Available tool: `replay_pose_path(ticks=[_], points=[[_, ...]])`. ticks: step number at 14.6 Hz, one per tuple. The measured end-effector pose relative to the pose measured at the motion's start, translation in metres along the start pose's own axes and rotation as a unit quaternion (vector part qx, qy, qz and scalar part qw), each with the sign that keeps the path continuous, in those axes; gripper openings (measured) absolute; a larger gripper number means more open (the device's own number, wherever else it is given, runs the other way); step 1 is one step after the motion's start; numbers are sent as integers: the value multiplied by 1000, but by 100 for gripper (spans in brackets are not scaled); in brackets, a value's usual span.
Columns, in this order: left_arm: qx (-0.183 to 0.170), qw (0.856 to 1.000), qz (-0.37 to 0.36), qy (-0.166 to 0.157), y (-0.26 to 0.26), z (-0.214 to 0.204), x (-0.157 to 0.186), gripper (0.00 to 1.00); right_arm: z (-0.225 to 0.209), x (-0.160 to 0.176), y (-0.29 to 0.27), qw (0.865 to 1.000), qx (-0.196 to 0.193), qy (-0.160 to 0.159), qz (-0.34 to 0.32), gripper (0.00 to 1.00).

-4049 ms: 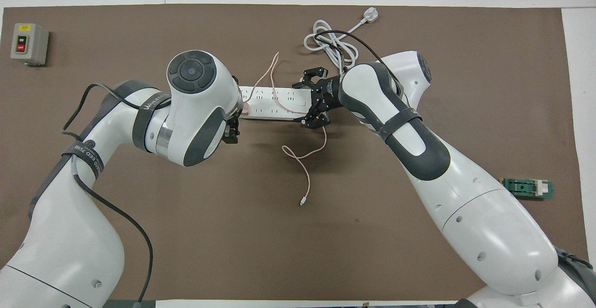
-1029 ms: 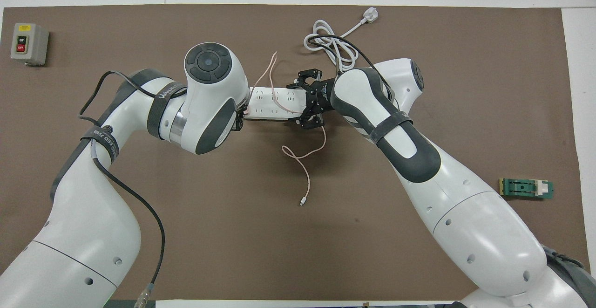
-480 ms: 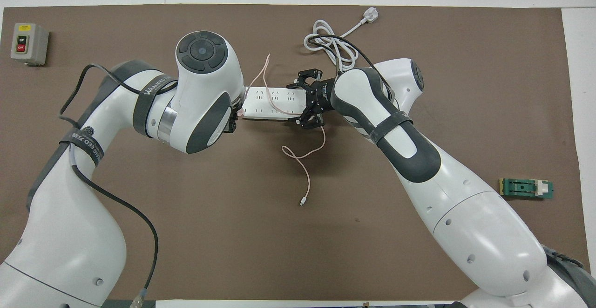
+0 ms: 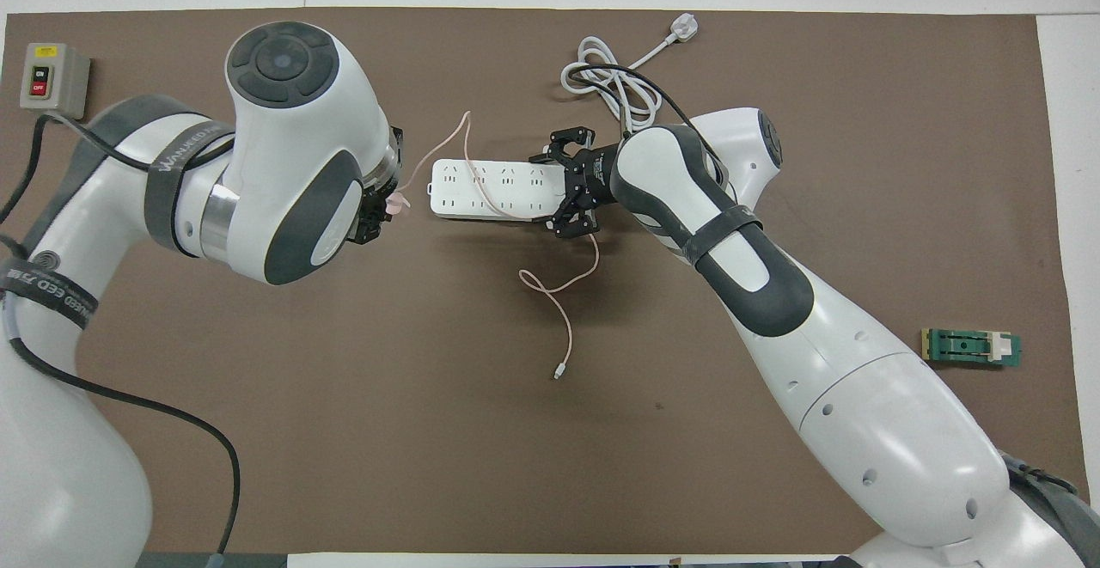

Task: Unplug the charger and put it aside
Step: 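Pull the pink charger out of the strip with the left gripper, then carry the charger away from the strip with the left gripper while the right gripper withdraws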

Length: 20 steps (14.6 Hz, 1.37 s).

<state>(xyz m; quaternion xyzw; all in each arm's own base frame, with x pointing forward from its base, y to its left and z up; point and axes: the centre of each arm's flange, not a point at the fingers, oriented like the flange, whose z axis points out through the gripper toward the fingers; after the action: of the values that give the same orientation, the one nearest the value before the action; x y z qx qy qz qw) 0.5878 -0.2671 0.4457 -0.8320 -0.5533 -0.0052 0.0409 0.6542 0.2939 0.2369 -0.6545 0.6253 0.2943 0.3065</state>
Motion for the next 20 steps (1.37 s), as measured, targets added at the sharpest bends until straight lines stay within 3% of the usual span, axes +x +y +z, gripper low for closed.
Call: replay_pose_path(ticks=[5, 10, 12, 15, 17, 20], points=[[-3, 991, 134, -2, -9, -14, 70, 32, -14, -19, -4, 1000, 11, -5, 17, 100], [7, 962, 274, -8, -40, -17, 148, 32, -65, -62, -12, 999, 26, -19, 17, 100], [13, 943, 331, -14, -60, -14, 175, 32, -96, -72, -13, 1000, 14, -13, -2, 100], [20, 908, 418, -24, -91, -7, 212, 32, -165, -81, -14, 999, -10, 25, -45, 100], [22, 881, 471, -33, -111, 3, 235, 32, -209, -90, -8, 995, -24, 63, -77, 100], [7, 833, 553, -27, -138, 28, 266, 32, -239, -110, 7, 980, -49, 142, -134, 100]])
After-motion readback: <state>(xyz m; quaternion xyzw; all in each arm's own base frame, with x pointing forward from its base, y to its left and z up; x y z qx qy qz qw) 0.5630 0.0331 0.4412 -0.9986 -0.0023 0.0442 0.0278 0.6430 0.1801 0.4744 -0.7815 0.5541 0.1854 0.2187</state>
